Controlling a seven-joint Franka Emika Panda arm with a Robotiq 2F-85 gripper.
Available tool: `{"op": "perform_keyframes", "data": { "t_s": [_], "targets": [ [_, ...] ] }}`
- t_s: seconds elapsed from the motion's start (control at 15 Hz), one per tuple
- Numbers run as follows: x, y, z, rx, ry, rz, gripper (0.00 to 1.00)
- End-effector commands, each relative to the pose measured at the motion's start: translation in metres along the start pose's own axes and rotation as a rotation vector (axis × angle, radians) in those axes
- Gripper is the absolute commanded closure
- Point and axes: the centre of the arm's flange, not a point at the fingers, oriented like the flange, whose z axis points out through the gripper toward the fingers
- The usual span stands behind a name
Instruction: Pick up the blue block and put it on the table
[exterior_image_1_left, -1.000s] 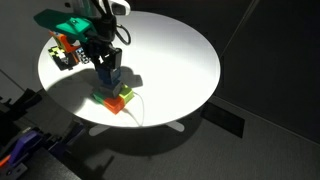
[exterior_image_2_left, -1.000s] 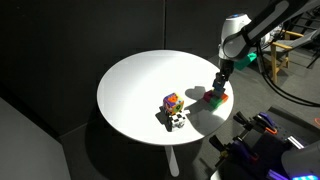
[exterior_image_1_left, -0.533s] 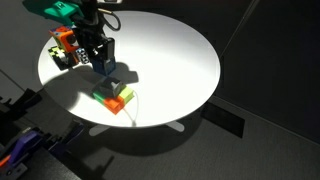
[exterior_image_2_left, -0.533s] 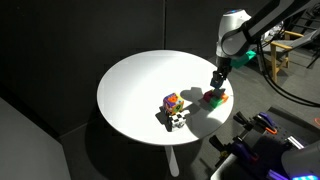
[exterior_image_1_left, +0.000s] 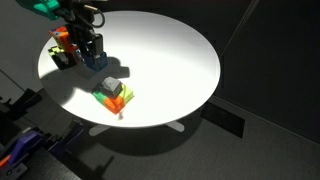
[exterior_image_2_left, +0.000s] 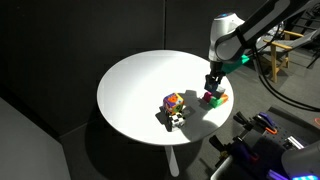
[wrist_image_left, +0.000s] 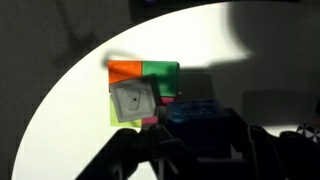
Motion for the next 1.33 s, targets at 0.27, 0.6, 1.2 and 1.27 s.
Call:
{"op": "perform_keyframes", "data": {
  "t_s": [0.27, 0.6, 1.2, 1.27],
  "targets": [
    [0.023, -0.033, 0.026, 0.000, -0.049, 0.016, 0.66],
    [0.042, -0.045, 0.048, 0.002, -0.066, -0.007, 0.66],
    [0.069, -0.066, 0.070, -0.044, -0.026, -0.009, 0.66],
    [0.071, -0.067, 0.071, -0.043, -0.022, -0.004, 0.66]
  ]
}}
